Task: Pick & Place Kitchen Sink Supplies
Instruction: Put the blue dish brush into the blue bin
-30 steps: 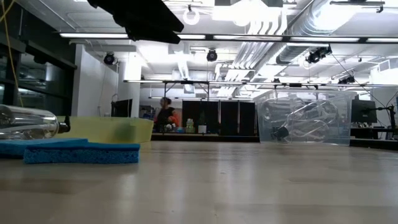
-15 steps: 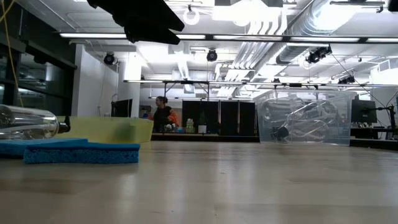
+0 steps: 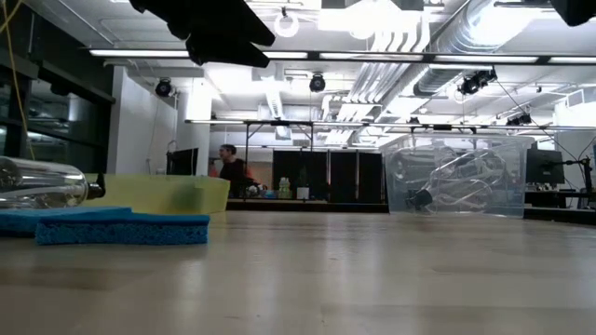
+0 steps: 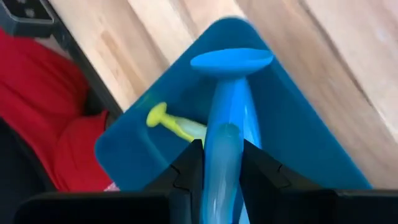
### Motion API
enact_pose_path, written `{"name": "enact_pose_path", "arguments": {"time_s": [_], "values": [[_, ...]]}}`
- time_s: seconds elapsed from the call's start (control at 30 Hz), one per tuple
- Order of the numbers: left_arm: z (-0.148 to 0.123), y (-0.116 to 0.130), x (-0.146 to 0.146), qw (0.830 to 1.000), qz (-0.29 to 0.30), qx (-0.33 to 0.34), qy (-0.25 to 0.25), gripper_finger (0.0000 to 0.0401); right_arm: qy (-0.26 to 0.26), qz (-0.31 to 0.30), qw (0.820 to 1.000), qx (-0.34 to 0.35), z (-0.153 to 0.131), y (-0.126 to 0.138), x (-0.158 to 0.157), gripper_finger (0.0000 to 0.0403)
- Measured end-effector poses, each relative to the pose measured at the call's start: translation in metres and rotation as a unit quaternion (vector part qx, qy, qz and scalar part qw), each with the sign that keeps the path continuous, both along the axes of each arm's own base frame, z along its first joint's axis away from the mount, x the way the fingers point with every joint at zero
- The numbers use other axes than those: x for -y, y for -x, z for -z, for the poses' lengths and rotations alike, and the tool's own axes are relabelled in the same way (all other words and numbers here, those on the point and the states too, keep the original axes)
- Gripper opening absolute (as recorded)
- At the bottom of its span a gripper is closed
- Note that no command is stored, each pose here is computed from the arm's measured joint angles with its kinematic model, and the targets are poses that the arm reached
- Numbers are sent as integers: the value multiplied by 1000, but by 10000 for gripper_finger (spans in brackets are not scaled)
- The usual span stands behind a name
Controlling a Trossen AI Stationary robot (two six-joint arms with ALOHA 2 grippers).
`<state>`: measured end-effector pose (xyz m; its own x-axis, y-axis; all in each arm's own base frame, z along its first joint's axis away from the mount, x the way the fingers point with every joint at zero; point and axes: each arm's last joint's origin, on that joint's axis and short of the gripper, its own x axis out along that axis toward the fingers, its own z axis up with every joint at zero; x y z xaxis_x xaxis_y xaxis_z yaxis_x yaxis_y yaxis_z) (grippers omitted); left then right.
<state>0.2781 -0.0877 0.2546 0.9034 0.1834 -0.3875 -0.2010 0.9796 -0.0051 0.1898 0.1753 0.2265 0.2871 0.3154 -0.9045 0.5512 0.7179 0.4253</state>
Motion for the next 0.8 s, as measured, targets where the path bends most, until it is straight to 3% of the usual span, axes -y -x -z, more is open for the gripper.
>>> {"name": "enact_pose_path", "arguments": {"time_s": [0.53,0.8], "values": [[1,1,0,1000,0,-8,-2,257,-20,-40,999,-15,4,0,-1,75],[2,1,0,1000,0,-9,-3,257,-24,-72,997,-23,20,-9,-12,77]]}}
